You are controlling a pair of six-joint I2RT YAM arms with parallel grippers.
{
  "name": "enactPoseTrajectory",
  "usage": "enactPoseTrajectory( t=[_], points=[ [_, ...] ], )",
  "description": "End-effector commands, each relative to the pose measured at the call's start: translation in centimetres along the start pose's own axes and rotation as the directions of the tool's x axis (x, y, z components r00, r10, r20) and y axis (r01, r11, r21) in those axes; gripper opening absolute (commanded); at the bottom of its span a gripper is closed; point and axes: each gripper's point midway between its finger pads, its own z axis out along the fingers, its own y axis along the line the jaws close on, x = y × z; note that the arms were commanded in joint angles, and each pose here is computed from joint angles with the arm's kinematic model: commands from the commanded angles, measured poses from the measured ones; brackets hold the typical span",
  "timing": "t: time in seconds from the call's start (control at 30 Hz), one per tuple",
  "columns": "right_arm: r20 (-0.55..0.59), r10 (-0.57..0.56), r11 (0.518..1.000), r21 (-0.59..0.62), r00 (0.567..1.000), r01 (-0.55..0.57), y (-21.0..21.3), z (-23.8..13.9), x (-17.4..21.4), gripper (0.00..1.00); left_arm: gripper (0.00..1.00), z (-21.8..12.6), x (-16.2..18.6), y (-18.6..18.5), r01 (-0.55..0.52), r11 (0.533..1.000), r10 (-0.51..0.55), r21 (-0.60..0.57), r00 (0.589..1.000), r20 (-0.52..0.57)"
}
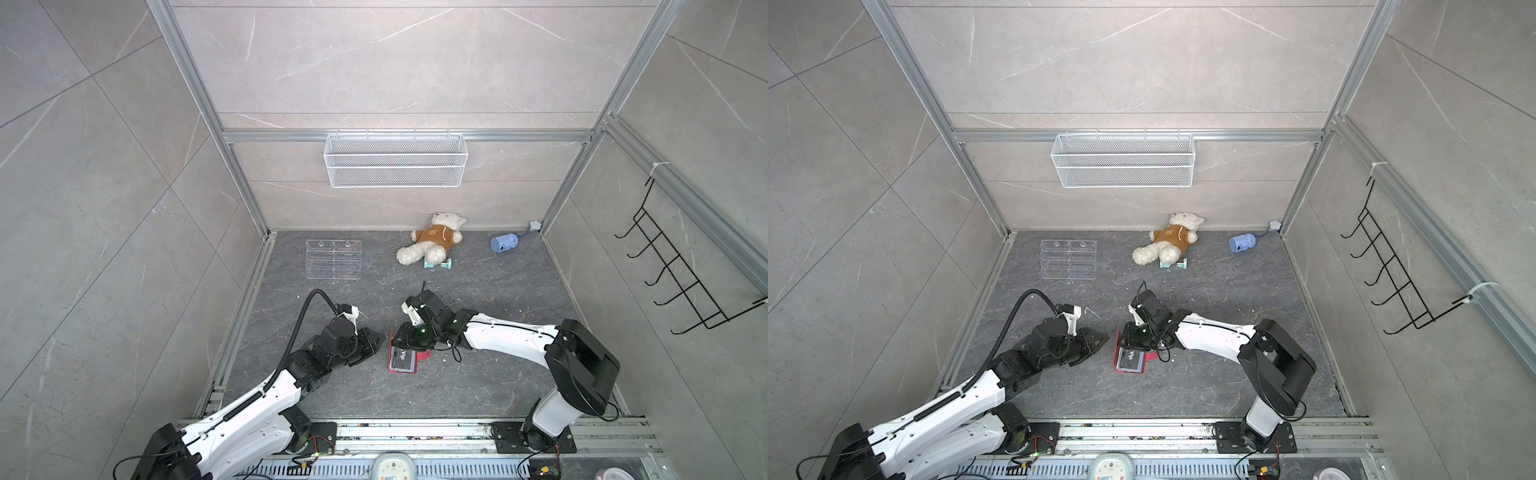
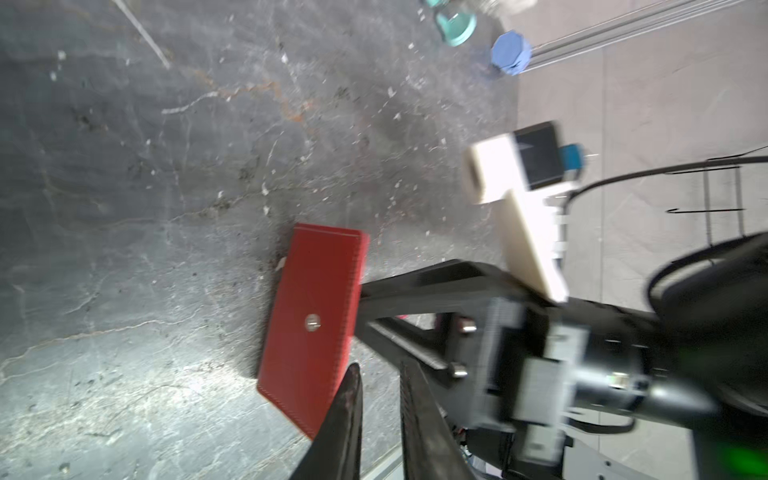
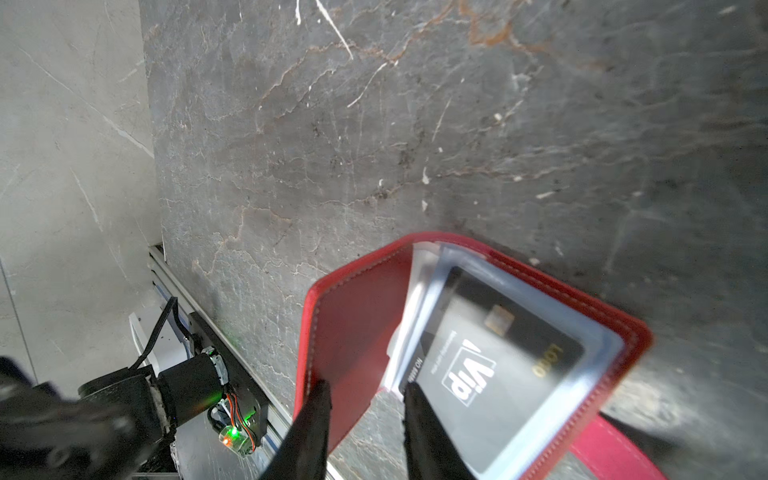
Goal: Take the credit cards out of the card holder
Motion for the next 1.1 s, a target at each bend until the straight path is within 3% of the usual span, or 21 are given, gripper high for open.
enactPoseTrajectory(
  t=[0.0, 0.43, 1.07],
  points=[
    [-0.027, -0.019, 1.000, -0.001, 0.999, 0.019, 0.9, 1.1, 0.2, 0.32, 0.21, -1.0, -0.5, -0.6, -0.024, 1.000, 0.024, -0.009, 1.000, 0.009],
    [-0.076, -0.027, 1.000, 0.012, 0.997, 0.028, 1.5, 4.1, 0.8, 0.32, 0.19, 0.2, 0.7, 0.4, -0.032, 0.999, 0.029, -0.037, 0.998, -0.061],
    [-0.132, -0.003, 0.991, 0.133, 0.991, 0.020, -0.2, 5.7, 2.1, 0.30, 0.05, 3.7, 3.5, 9.0, 0.000, 0.946, -0.050, -0.324, 0.988, -0.144]
  ],
)
